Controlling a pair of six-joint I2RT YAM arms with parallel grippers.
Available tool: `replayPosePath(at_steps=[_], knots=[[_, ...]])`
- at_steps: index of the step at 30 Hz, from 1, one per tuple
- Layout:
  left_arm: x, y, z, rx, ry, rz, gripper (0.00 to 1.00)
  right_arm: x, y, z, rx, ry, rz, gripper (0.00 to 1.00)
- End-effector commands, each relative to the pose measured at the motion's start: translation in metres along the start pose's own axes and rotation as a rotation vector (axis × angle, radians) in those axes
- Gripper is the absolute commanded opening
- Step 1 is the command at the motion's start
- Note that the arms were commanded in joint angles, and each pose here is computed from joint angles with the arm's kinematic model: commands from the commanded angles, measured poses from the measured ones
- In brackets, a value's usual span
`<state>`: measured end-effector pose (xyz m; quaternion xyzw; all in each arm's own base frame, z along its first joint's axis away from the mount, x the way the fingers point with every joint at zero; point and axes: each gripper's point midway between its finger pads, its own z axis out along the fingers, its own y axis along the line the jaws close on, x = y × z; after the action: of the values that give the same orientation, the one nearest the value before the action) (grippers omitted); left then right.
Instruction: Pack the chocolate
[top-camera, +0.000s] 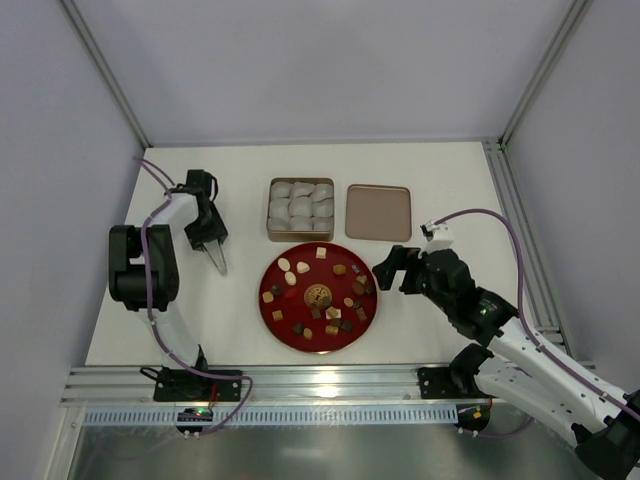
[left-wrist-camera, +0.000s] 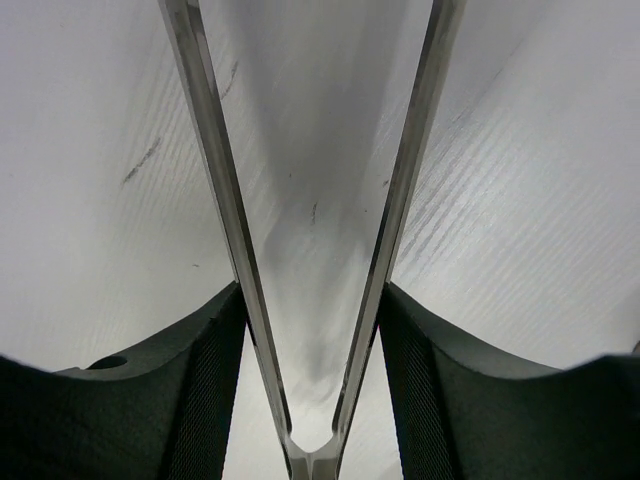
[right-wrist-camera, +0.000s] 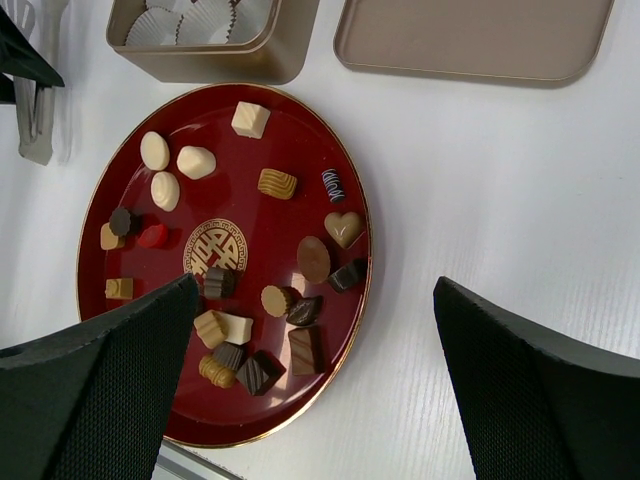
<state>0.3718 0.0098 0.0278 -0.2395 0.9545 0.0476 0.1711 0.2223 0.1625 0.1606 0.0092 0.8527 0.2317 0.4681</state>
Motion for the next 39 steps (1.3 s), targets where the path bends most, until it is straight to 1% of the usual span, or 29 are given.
replayPosePath(at_steps=[1,9,20,27,32,38,39], knots=[[-0.029,0.003,-0.044,-0.003,-0.102,-0.013,0.53,-0.010,0.008,0.001,-0.023,-0.031,0.017,1.00],[-0.039,0.007,-0.095,0.003,-0.191,-0.007,0.53,-0.009,0.010,0.006,-0.023,-0.017,0.016,1.00],[-0.021,-0.005,-0.146,0.053,-0.247,0.057,0.52,-0.011,0.013,0.009,-0.018,-0.004,0.007,1.00],[-0.013,-0.020,-0.191,0.122,-0.311,0.127,0.52,-0.018,0.011,0.004,0.003,-0.014,0.000,1.00],[0.006,-0.033,-0.221,0.188,-0.325,0.195,0.52,-0.020,0.009,-0.001,0.011,-0.012,0.005,1.00],[0.048,-0.048,-0.245,0.297,-0.315,0.260,0.49,-0.017,0.003,-0.007,0.035,-0.003,0.010,1.00],[0.060,-0.052,-0.249,0.309,-0.308,0.292,0.49,-0.015,0.001,-0.008,0.041,0.000,0.007,1.00]])
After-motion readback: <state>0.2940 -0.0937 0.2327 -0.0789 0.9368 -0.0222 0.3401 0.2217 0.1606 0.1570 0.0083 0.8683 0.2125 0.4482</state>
